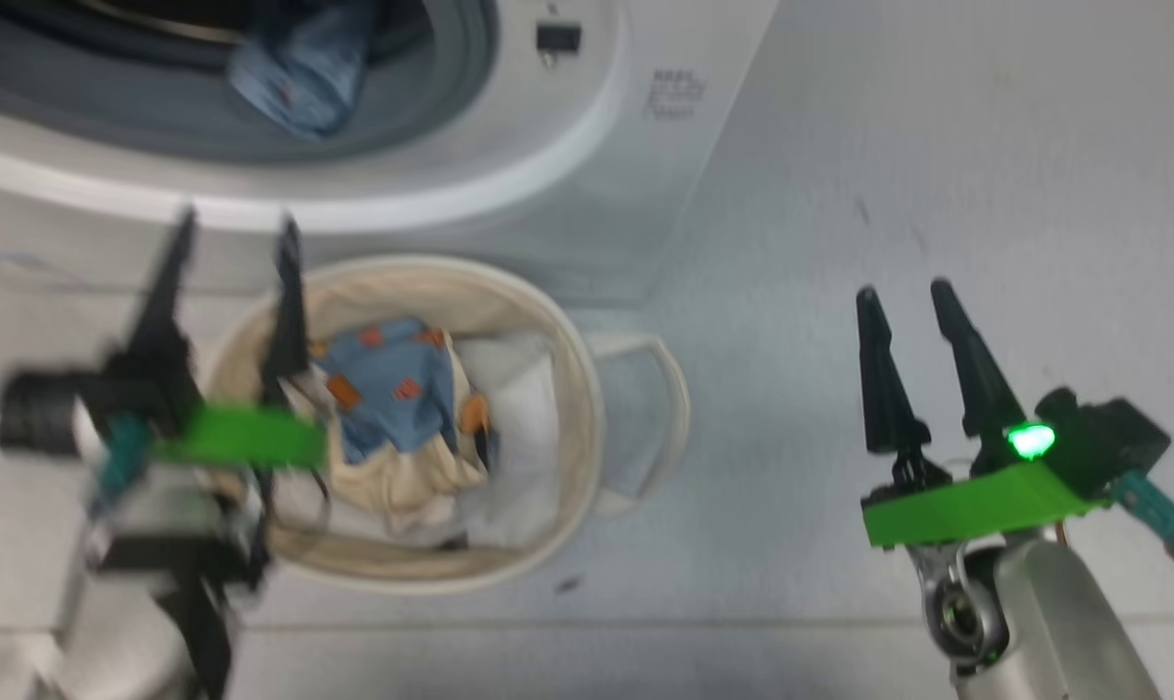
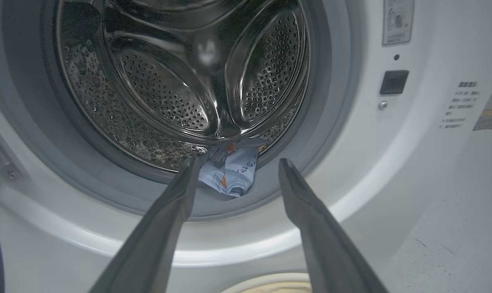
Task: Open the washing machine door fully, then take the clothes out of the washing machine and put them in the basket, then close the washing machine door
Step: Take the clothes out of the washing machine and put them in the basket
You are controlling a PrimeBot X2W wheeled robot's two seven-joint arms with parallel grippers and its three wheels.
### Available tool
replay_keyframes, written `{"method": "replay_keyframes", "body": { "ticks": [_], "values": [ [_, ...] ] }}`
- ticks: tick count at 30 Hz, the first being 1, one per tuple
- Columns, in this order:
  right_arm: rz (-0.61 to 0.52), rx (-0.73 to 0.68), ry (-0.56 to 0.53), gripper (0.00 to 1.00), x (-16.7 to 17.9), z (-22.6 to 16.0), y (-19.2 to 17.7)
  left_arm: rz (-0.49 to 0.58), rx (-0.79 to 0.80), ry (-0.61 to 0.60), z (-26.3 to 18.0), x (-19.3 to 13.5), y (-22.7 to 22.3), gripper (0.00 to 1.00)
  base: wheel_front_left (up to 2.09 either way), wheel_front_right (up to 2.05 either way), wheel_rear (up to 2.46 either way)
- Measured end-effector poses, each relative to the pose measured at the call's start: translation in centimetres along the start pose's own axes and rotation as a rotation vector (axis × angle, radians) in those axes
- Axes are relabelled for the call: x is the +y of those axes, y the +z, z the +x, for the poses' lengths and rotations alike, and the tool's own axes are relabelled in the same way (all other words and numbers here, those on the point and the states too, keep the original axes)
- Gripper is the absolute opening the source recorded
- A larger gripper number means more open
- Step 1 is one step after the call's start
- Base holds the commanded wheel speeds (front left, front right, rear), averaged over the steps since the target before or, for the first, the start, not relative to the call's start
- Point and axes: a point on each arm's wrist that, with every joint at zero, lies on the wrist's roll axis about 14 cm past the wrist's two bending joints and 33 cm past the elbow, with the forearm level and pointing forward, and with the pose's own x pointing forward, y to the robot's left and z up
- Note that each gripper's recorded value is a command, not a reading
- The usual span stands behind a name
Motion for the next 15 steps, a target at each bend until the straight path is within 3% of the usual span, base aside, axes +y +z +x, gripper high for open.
{"method": "replay_keyframes", "body": {
  "ticks": [8, 15],
  "values": [
    [0.008, 0.061, -0.043, 1.0, -2.3, 2.1, -3.5, 0.007, 0.122, -0.006, 8.2, 1.7, -4.9, 1.0, 0.0, 0.0, 0.0],
    [0.001, 0.107, -0.061, 1.0, -3.2, 2.1, -5.4, 0.019, 0.291, -0.037, 10.6, 1.2, -9.2, 1.0, 0.0, 0.0, 0.0]
  ]
}}
